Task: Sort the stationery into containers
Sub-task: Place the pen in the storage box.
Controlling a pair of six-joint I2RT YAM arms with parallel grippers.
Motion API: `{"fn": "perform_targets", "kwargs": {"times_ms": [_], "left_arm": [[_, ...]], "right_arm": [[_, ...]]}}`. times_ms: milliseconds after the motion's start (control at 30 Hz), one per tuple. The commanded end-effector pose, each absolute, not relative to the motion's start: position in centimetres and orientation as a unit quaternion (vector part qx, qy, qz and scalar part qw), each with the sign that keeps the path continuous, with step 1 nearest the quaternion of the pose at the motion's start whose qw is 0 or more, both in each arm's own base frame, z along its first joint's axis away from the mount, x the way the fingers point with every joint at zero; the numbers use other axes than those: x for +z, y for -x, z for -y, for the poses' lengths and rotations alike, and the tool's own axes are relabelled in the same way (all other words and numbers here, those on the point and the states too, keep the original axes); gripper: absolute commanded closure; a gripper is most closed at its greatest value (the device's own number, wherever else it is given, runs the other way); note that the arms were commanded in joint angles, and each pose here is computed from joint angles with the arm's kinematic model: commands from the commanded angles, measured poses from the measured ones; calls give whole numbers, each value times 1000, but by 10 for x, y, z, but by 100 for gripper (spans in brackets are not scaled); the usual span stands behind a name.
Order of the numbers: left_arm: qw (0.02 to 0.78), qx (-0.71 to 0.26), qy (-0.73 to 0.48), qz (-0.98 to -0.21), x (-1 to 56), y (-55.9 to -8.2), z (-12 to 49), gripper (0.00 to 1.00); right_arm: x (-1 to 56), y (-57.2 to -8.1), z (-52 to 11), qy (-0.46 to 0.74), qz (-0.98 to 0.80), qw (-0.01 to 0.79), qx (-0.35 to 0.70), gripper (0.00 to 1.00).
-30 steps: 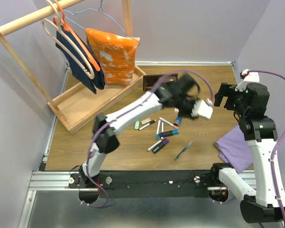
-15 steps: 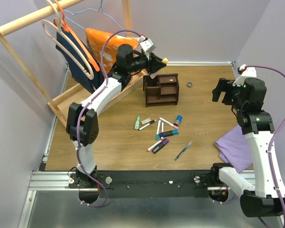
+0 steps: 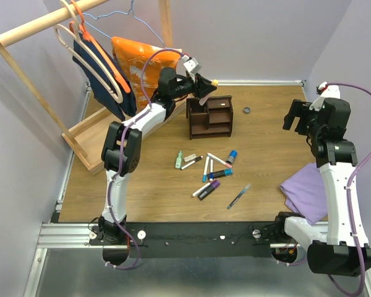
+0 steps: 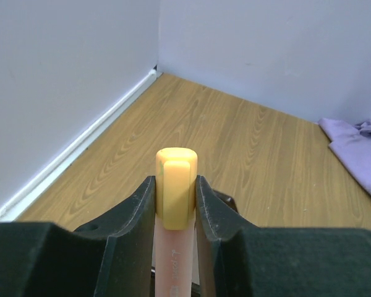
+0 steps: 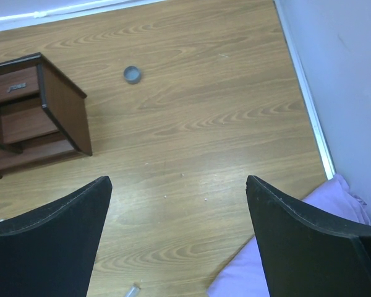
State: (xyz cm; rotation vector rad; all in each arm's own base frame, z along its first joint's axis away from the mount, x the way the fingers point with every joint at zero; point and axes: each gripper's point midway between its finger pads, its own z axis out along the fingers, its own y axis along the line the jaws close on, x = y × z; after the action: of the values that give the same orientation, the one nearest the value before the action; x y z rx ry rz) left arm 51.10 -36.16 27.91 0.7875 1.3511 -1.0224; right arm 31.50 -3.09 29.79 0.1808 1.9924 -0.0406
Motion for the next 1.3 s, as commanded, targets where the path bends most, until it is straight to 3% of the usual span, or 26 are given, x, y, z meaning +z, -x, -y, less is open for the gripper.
{"fn": "perform_targets", "kwargs": {"times_ms": [0, 333, 533, 700, 800, 1033, 1067, 1267], "left_arm": [[610, -434, -345, -566, 270, -527, 358, 100], [610, -426, -337, -578, 241, -551, 346, 99], [606, -428, -347, -574, 238, -546, 343, 78], [600, -428, -351, -577, 239, -536, 340, 75], [597, -426, -357, -579, 240, -530, 338, 69], [590, -422, -382, -572, 247, -510, 335, 49], [590, -420, -386, -571, 249, -508, 335, 39], [598, -396, -397, -572, 280, -491, 332, 34]], "right_arm": [[302, -320, 35, -73, -834, 546, -18, 3], [276, -321, 30, -70, -842, 535, 3, 3], [272, -319, 28, -68, -841, 537, 7, 3], [272, -315, 26, -66, -840, 538, 9, 3], [276, -312, 25, -64, -837, 544, 12, 3], [280, -301, 22, -58, -831, 553, 15, 3], [279, -299, 21, -57, -832, 552, 15, 3], [290, -288, 20, -53, -828, 558, 14, 3]]}}
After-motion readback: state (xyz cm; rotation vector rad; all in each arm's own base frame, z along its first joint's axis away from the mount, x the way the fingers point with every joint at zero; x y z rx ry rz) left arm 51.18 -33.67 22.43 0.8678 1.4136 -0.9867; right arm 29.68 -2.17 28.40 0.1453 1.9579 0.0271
